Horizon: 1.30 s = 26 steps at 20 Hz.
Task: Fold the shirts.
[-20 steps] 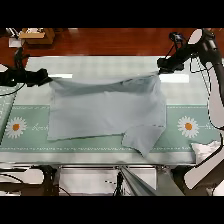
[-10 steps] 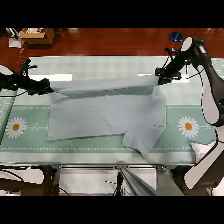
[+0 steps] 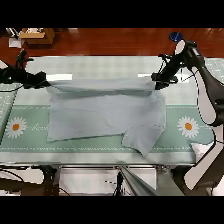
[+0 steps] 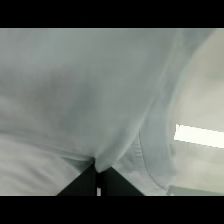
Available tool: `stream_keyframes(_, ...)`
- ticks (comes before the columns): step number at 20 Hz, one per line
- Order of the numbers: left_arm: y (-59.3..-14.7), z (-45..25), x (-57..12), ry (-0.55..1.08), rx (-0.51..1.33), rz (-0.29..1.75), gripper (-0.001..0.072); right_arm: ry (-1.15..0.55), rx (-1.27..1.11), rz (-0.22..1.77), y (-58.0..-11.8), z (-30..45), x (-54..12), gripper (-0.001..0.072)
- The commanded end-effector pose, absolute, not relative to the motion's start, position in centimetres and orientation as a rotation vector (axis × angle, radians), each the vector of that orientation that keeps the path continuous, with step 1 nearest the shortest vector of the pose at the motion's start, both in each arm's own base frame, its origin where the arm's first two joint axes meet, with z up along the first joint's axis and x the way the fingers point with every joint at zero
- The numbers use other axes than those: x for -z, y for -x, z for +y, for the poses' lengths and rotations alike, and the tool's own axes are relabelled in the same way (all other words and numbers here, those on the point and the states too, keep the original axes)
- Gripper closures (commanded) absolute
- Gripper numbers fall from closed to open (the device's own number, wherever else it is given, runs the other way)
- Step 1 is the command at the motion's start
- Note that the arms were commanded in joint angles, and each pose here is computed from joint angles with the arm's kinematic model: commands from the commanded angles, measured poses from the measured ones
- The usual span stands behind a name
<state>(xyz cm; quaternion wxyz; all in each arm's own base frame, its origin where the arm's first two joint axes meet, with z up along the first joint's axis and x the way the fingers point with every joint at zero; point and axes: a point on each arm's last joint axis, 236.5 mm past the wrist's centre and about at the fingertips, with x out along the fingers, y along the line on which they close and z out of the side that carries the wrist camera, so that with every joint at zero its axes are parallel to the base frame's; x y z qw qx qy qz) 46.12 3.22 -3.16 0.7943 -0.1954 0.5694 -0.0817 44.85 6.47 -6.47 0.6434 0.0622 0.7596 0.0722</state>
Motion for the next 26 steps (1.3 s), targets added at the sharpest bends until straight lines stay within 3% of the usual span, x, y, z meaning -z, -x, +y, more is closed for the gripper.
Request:
stream_keyframes(1, -44.5, 3.0, 3.0, 0.393, 0.207, 1.305, 0.0688, -0.056, -0.131, 1.800, -43.1, 4.6, 5.9, 0.0688)
stream_keyframes(5, -41.5, 2.7, 5.2, 0.385, 0.228, 1.455, 0.0687, -0.055, -0.128, 1.785, -43.4, 4.6, 5.9, 0.0684)
stream_keyframes(6, -41.2, 2.6, 5.4, 0.388, 0.232, 1.468, 0.0664, -0.067, -0.138, 1.770, -43.7, 5.0, 6.0, 0.0603)
stream_keyframes(7, -41.1, 2.7, 5.4, 0.388, 0.232, 1.469, 0.0545, -0.062, -0.142, 1.765, -43.8, 5.0, 6.0, 0.0463)
stream_keyframes(8, -41.2, 3.0, 5.1, 0.392, 0.226, 1.464, 0.0358, -0.034, -0.157, 1.768, -43.7, 4.7, 5.8, 0.0395)
stream_keyframes(9, -41.0, 3.5, 4.5, 0.395, 0.219, 1.463, 0.0255, 0.016, -0.150, 1.778, -43.3, 3.6, 5.5, 0.0394)
stream_keyframes(11, -39.5, 5.8, 3.0, 0.414, 0.178, 1.496, 0.0253, 0.180, -0.065, 1.800, -42.2, -0.6, 3.2, 0.0359)
stream_keyframes(15, -31.7, 8.8, 1.8, 0.560, 0.128, 1.608, 0.0253, -0.060, -0.162, 1.665, -42.1, -1.3, -1.5, 0.0356)
stream_keyframes(17, -27.5, 8.2, 2.7, 0.670, 0.103, 1.609, 0.0240, -0.162, -0.191, 1.631, -40.9, -2.3, -2.0, 0.0304)
stream_keyframes(19, -23.0, 6.8, 4.6, 0.768, 0.068, 1.634, 0.0097, -0.268, -0.231, 1.592, -39.5, -2.6, -1.5, 0.0302)
stream_keyframes(20, -21.2, 5.5, 5.3, 0.805, 0.091, 1.647, 0.0095, -0.314, -0.239, 1.566, -39.0, -2.7, -1.0, 0.0301)
stream_keyframes(26, -17.8, 1.5, 8.2, 0.941, 0.112, 1.659, 0.0095, -0.392, -0.229, 1.464, -36.7, -3.3, 2.2, 0.0302)
